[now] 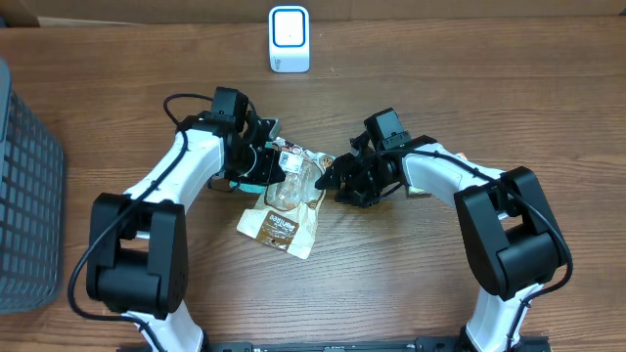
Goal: Scan the item barcode
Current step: 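Grasp the clear bread bag with both grippers from either side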
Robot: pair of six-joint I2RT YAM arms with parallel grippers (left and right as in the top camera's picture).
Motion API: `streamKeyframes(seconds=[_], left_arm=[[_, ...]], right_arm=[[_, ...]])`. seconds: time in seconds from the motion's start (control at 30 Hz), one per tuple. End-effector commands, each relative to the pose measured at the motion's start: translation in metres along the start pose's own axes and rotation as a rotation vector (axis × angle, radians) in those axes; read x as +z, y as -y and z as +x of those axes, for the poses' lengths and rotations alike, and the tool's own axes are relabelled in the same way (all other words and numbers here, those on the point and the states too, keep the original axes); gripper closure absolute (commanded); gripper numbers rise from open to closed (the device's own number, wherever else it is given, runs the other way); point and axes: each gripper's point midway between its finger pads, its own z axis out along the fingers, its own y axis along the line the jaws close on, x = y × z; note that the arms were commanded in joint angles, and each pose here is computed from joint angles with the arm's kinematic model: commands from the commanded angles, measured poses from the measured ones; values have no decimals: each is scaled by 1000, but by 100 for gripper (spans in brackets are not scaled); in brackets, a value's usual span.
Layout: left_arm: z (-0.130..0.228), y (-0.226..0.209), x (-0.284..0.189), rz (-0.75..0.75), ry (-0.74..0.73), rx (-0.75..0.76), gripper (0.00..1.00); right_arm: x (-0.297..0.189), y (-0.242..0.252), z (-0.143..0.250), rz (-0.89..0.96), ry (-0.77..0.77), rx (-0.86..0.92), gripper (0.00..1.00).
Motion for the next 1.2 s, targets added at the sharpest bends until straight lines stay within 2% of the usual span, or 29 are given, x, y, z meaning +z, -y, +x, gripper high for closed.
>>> streamKeyframes(seconds=[0.0, 0.33, 0.63, 0.7, 0.73, 0.8, 0.9, 1.03, 1.17], left_arm=[[11, -16, 21, -39, -57, -70, 96], [31, -25, 57, -10, -162, -183, 96], [46, -36, 69, -10, -224, -290, 95], [46, -36, 69, -6, -223, -294, 96], [46, -36, 69, -6, -223, -295, 96], [46, -37, 69, -8, -224, -295, 96], [47, -37, 68, -9, -225, -297, 96], [47, -38, 68, -7, -226, -303, 96], [50, -37, 67, -7, -238, -331, 96]], right_arm=[[8, 19, 5, 66, 7, 23, 46], [16, 12, 3, 78, 40, 69, 55], [39, -15, 17, 64, 62, 56, 73], [43, -21, 21, 54, 60, 34, 78], [45, -24, 22, 49, 59, 21, 89], [45, -24, 22, 48, 59, 19, 96], [37, -25, 18, 20, 50, 4, 96], [13, -38, 11, -68, 32, -161, 96], [-10, -43, -3, -79, 55, -287, 96]])
